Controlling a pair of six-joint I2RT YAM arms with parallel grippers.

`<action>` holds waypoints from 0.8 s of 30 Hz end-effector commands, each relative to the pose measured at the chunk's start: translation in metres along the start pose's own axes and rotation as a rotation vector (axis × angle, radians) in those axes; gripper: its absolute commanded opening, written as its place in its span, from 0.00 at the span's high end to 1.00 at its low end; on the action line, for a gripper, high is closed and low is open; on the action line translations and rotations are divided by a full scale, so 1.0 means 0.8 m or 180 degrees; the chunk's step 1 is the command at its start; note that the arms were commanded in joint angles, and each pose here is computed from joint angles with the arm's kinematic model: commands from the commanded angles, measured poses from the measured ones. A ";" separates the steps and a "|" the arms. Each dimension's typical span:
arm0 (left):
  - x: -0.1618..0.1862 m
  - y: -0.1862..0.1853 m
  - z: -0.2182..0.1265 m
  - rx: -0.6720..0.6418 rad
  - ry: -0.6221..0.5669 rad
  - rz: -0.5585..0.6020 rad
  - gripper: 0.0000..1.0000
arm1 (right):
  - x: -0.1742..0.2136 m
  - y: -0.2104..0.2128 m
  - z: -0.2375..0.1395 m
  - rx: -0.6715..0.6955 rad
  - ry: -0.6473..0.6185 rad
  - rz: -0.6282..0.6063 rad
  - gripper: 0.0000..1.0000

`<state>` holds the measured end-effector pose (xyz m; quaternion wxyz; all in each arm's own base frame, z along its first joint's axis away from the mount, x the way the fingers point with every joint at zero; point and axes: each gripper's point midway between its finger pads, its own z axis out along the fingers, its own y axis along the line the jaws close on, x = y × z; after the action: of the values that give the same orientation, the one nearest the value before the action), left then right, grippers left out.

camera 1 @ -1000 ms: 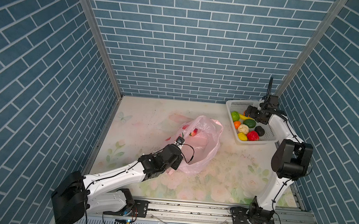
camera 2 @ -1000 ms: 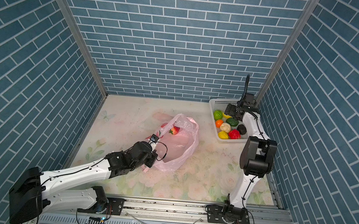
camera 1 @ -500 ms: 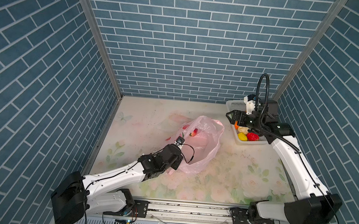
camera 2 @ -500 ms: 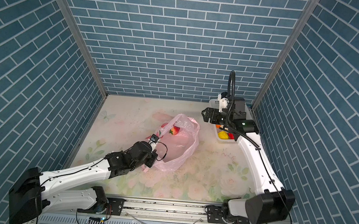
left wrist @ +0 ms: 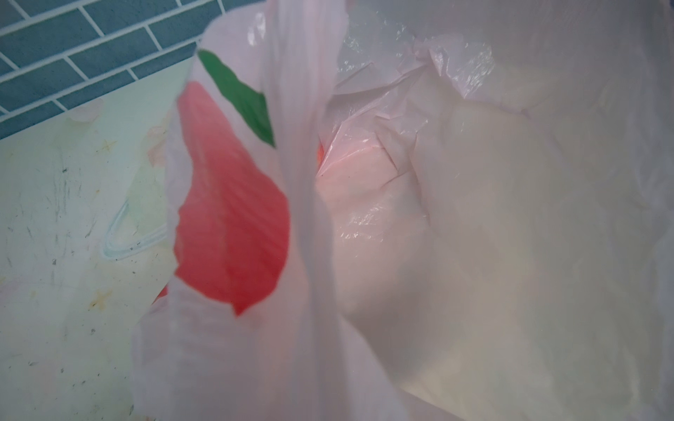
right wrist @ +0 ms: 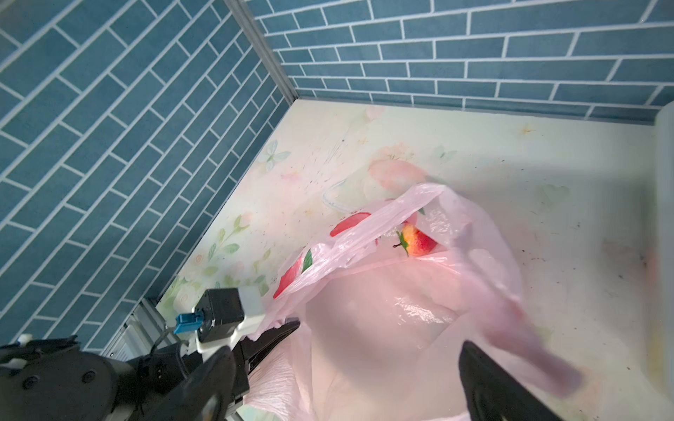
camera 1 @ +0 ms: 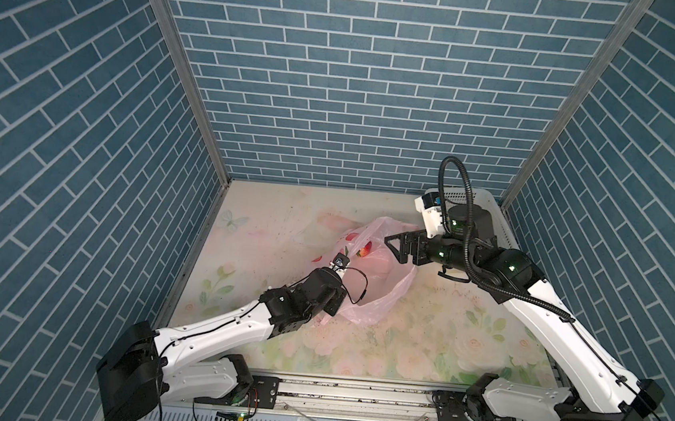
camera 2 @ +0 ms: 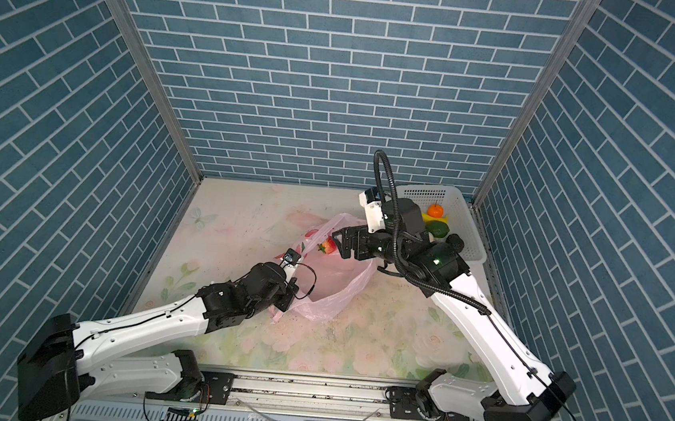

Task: Untie the knot of the plastic bag and take out the fruit
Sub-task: 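Move the empty right gripper back into the bag opening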

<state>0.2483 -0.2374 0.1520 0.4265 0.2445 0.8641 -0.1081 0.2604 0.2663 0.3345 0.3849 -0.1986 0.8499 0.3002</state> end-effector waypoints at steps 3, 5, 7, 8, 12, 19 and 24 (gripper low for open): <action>-0.017 -0.003 -0.002 0.0052 -0.0089 -0.0017 1.00 | 0.025 0.011 0.036 0.0010 0.0168 -0.0100 0.07; -0.018 -0.004 -0.003 0.0061 -0.0101 -0.0033 1.00 | 0.045 0.010 0.056 0.0009 0.0291 -0.0157 0.08; -0.018 -0.005 -0.002 0.0066 -0.0099 -0.0030 1.00 | 0.065 0.007 0.075 0.0005 0.0380 -0.0211 0.08; -0.018 -0.005 -0.002 0.0073 -0.0101 -0.0034 1.00 | 0.073 0.000 0.086 0.0070 0.0397 -0.0242 0.09; -0.019 -0.008 -0.001 0.0112 -0.0102 -0.0043 1.00 | 0.110 -0.014 0.120 0.0121 0.0575 -0.0313 0.12; -0.017 -0.012 0.000 0.0181 -0.0108 -0.0100 1.00 | 0.182 -0.047 0.165 0.0254 0.0921 -0.0321 0.17; -0.019 -0.014 -0.001 0.0199 -0.0123 -0.0104 1.00 | 0.213 -0.063 0.185 0.0322 0.1001 -0.0237 0.20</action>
<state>0.2469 -0.2480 0.1570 0.4270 0.2467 0.8592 -0.1361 0.2574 0.3075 0.1188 0.2538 -0.2575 0.9084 0.2099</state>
